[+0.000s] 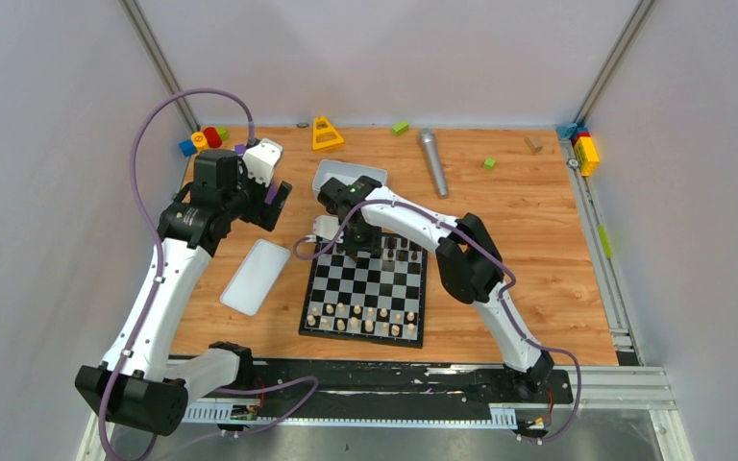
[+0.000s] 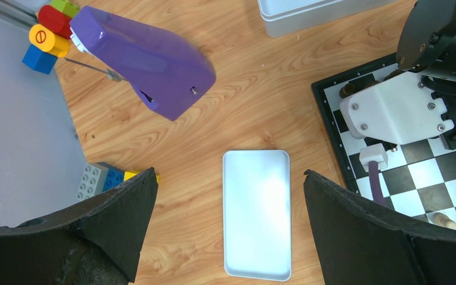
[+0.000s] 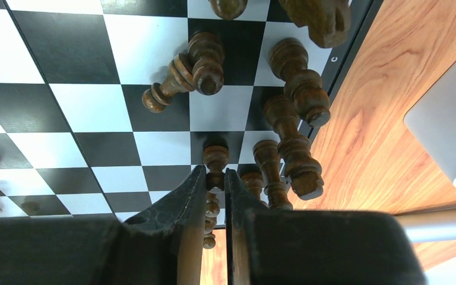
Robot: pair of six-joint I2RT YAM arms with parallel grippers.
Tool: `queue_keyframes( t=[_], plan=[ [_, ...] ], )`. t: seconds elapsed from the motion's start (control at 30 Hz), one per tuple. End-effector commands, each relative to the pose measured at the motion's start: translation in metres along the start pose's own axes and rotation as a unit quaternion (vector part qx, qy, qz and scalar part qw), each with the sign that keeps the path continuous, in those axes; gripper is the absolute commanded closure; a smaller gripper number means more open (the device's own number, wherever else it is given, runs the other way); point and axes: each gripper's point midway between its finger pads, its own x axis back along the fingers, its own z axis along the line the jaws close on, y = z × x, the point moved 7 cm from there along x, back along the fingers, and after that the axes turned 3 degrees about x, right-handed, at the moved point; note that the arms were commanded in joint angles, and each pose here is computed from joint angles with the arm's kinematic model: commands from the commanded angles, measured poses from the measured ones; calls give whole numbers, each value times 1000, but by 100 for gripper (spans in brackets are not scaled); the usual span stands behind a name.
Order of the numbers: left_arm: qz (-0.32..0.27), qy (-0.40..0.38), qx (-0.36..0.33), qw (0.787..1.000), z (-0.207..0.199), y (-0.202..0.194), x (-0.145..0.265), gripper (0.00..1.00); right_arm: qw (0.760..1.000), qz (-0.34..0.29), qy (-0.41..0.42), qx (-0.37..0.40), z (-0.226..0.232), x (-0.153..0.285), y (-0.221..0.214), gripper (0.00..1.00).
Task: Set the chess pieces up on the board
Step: Place the chess piece on the chessboard.
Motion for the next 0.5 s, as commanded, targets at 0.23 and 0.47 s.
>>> queue_keyframes(
  t=[0.23,0.47],
  plan=[
    [-23,9,5,1000,3,5,4,0,1000,-17,-4,-7,-2,8,8,78],
    [-21,10,5,1000,3,4,3,0,999,-42,-17,-18,-6,25,13,62]
  ],
)
